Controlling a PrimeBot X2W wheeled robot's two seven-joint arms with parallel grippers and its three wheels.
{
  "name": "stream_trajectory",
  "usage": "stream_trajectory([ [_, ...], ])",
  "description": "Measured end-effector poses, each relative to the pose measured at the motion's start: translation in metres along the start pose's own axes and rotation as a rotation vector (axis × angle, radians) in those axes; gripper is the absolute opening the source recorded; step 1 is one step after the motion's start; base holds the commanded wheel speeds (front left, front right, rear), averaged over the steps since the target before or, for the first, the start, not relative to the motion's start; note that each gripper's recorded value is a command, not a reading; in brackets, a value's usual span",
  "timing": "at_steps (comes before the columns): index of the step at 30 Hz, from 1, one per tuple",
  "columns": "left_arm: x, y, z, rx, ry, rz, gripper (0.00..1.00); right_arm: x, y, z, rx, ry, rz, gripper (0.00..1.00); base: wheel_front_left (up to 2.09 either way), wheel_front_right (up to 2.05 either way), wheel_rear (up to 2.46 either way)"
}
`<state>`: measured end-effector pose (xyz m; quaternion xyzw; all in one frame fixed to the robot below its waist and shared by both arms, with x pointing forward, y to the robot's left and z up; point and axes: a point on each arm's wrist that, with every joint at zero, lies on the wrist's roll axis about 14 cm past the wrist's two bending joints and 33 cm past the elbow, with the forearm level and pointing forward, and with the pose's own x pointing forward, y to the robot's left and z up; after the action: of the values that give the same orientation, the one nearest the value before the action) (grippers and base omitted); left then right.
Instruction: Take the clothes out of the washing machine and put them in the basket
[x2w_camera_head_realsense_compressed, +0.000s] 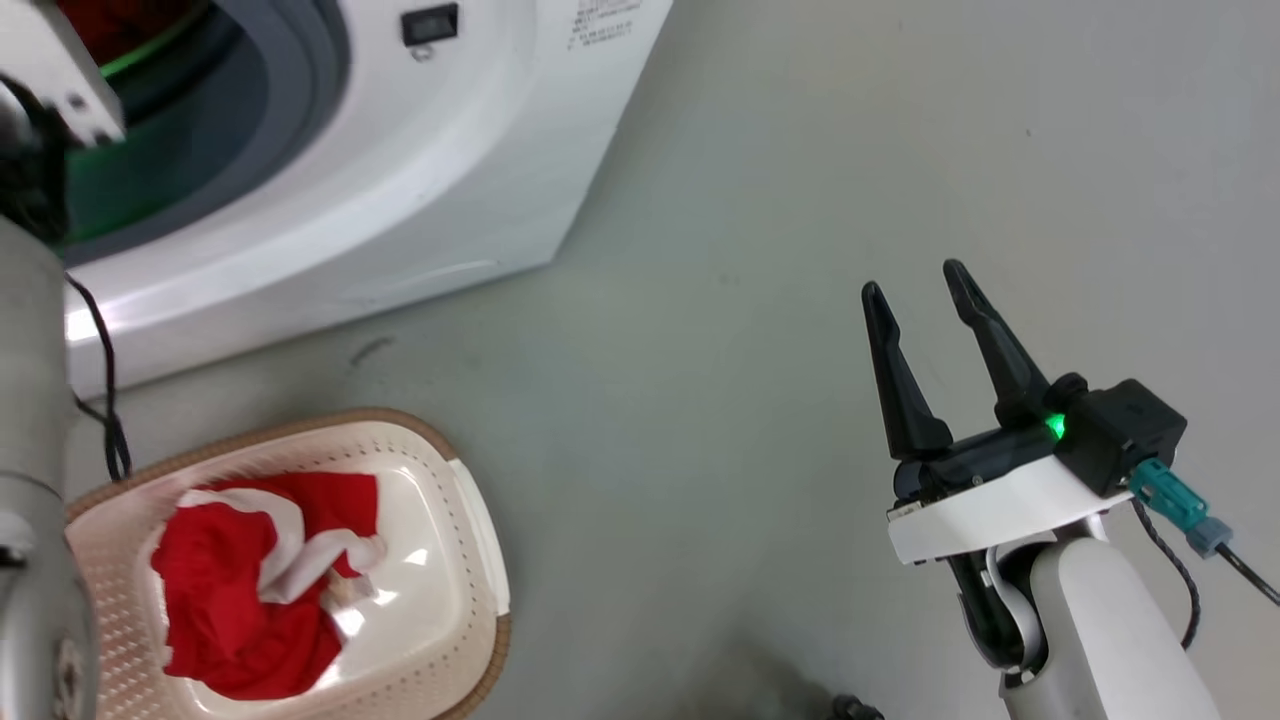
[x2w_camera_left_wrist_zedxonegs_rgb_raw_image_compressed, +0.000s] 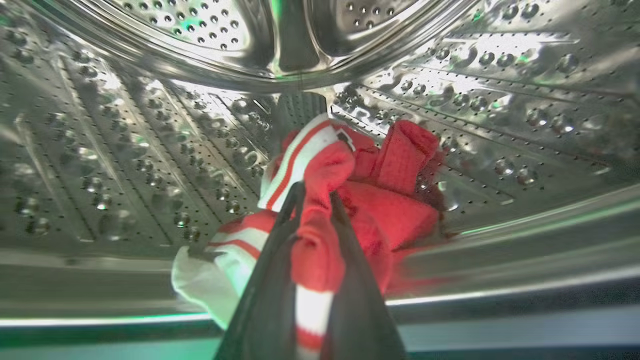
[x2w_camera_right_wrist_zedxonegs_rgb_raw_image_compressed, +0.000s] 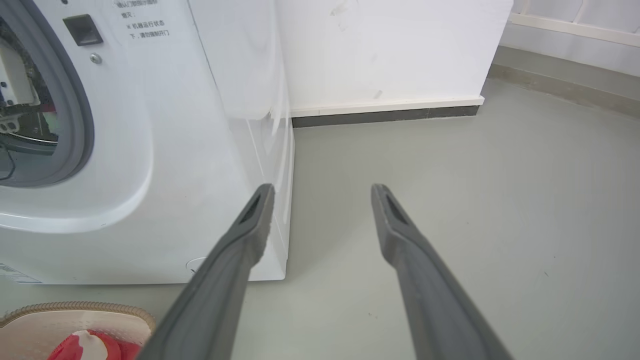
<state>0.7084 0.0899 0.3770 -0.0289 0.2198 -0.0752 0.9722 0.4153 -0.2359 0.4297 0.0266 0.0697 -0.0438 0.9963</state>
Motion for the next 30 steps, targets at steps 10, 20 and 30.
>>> stream_trajectory([
  [10, -0.080, -0.002, 0.029, 0.047, -0.247, -0.017, 0.00, -0.026, 0.008, 0.030, 0.017, -0.077, 0.017, 1.00, 0.00, 0.00, 0.00],
  [20, -0.161, 0.003, 0.062, -0.004, -0.422, -0.006, 0.00, -0.050, 0.021, 0.056, 0.019, -0.136, 0.054, 1.00, 0.00, 0.00, 0.00],
  [30, -0.250, 0.003, 0.074, -0.059, -0.603, 0.002, 0.00, -0.066, 0.041, 0.071, 0.024, -0.162, 0.113, 1.00, 0.00, 0.00, 0.00],
])
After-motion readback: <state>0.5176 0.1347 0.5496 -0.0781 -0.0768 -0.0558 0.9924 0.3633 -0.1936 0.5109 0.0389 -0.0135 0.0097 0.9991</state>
